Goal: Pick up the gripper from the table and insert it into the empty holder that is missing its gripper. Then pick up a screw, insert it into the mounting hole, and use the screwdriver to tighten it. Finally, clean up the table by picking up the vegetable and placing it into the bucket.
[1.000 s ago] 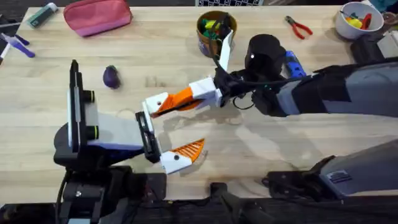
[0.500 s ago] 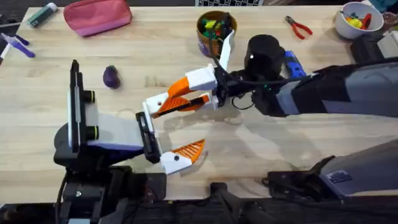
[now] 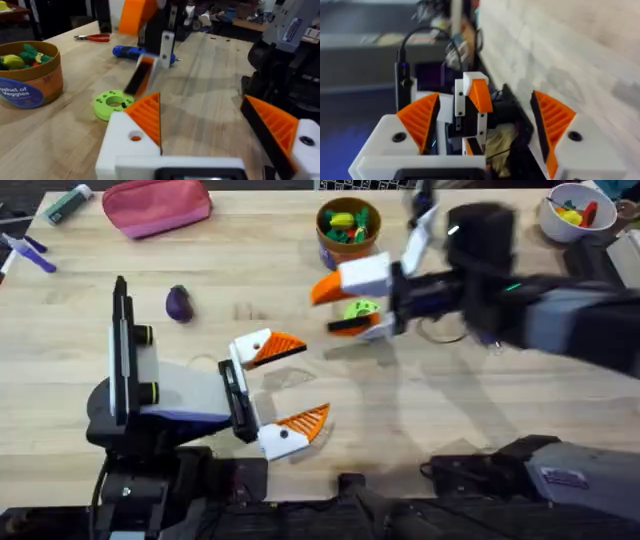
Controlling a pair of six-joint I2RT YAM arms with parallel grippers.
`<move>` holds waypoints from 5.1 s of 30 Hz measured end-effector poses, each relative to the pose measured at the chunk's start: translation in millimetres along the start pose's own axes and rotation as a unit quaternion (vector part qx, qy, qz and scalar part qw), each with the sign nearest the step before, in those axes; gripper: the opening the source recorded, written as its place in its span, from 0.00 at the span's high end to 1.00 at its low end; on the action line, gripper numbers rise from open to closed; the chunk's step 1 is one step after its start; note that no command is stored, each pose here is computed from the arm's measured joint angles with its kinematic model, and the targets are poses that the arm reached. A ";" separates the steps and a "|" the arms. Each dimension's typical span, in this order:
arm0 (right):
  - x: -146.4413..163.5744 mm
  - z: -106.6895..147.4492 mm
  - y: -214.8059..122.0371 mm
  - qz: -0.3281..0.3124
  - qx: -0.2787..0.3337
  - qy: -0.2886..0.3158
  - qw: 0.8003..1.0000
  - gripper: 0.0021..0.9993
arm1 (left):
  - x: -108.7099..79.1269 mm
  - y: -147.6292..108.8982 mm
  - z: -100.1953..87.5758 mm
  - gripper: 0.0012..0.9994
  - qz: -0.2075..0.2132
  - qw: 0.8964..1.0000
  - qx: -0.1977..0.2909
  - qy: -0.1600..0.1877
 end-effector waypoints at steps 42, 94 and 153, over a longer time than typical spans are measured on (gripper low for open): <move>-82.7 -38.0 -35.7 0.553 0.035 0.126 0.823 0.08 | 0.0 0.0 0.0 0.01 0.000 1.000 0.000 0.000; -133.9 -19.0 -25.5 0.639 0.019 0.116 0.760 0.50 | 0.1 0.0 0.0 0.01 0.000 1.000 0.000 0.000; -134.0 -17.8 -26.3 0.643 0.021 0.114 0.757 1.00 | 0.0 0.0 0.0 0.01 0.000 1.000 0.000 0.000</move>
Point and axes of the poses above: each hand's point on the last joint's axis, 136 mm out from that joint toward the fingers, its own y axis out along the fingers, its own x axis along the line the jaws close on, z = x × y, the point moved 1 cm from there along -y, back along the fingers, and after that the axes turned 11 degrees about -y, right-handed, at the moved point
